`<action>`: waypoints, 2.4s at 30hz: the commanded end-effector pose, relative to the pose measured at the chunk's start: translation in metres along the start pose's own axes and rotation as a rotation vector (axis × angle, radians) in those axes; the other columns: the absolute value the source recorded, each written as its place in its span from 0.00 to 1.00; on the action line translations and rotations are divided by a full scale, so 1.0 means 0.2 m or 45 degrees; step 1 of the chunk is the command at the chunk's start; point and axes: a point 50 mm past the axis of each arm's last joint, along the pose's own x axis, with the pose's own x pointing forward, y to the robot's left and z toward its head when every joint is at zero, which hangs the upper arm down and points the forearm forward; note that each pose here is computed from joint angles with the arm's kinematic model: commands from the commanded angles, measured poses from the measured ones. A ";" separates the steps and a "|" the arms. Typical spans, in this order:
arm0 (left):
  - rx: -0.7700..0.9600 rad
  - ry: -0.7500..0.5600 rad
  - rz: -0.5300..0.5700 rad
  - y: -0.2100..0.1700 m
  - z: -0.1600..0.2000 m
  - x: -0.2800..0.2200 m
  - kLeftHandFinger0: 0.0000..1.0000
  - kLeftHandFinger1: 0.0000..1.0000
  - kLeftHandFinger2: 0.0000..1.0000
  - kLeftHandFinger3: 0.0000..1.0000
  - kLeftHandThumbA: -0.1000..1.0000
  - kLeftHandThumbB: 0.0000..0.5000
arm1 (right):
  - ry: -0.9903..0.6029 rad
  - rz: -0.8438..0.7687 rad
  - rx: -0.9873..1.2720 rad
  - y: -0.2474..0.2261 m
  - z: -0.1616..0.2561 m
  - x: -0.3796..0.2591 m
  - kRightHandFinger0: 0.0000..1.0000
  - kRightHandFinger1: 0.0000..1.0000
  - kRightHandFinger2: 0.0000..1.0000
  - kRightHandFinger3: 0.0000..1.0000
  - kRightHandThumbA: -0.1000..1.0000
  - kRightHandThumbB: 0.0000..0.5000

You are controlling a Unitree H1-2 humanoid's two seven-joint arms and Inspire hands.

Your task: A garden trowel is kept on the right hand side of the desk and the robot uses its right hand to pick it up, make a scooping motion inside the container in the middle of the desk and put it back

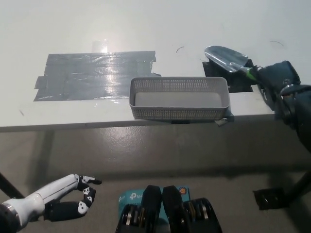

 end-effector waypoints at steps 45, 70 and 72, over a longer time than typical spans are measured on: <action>0.027 0.046 -0.008 0.03 -0.02 -0.06 0.98 0.85 0.91 1.00 1.00 0.65 | -0.161 -0.693 0.240 -0.36 -0.62 -0.29 0.00 0.07 0.42 0.12 0.00 0.00; 0.075 0.058 -0.008 0.09 0.01 -0.05 1.00 0.87 0.93 1.00 1.00 0.71 | -0.623 -0.533 0.062 -0.47 -0.52 -0.58 0.00 0.36 0.70 0.56 0.00 0.05; 0.082 0.045 -0.005 0.11 0.02 -0.05 1.00 0.87 0.93 1.00 1.00 0.64 | -0.627 -0.514 0.029 -0.47 -0.54 -0.59 0.00 0.30 0.64 0.51 0.00 0.08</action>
